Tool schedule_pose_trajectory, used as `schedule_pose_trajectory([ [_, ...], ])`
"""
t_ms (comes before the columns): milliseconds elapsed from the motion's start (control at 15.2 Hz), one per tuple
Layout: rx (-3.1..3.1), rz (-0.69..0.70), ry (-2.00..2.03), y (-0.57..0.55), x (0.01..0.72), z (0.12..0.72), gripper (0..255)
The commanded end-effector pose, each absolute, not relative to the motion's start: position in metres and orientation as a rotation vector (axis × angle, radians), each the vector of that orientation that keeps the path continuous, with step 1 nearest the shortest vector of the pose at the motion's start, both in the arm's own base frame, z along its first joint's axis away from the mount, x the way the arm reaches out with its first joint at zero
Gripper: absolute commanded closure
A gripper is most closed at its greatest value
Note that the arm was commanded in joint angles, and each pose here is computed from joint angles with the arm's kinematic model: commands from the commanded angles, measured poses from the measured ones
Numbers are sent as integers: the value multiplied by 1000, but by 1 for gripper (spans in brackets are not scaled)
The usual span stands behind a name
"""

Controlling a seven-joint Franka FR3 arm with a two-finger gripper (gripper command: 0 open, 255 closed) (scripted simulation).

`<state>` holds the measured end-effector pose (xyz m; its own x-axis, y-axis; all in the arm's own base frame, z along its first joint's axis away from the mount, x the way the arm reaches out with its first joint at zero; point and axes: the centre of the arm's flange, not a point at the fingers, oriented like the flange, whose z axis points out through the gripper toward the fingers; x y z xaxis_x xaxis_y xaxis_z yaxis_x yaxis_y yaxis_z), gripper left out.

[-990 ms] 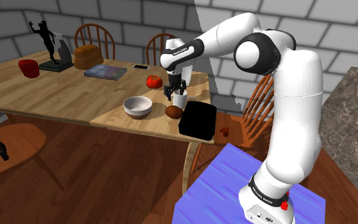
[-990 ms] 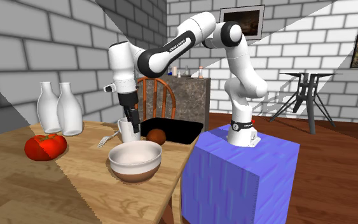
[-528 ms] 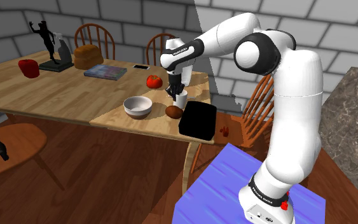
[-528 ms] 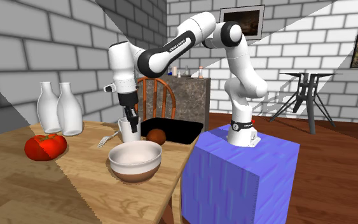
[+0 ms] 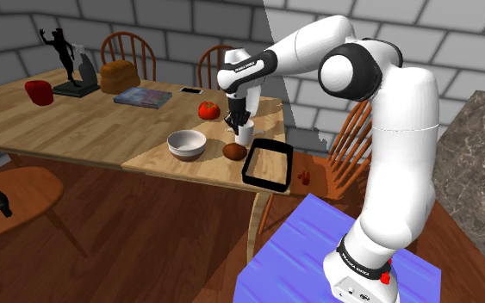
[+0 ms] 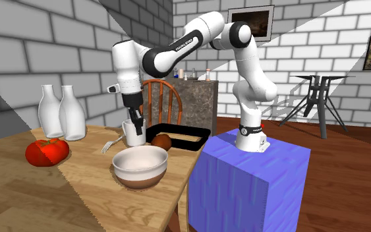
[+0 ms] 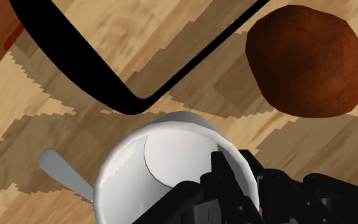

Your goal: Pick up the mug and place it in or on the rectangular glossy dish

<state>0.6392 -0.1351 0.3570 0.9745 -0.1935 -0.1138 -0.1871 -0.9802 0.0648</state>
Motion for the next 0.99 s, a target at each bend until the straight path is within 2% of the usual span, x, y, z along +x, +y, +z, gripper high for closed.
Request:
schedule_pose_trajectory([
  [0,3068,-185,-296,-136,639,368,255],
  [924,3068,-185,-296,-136,639,442,255],
])
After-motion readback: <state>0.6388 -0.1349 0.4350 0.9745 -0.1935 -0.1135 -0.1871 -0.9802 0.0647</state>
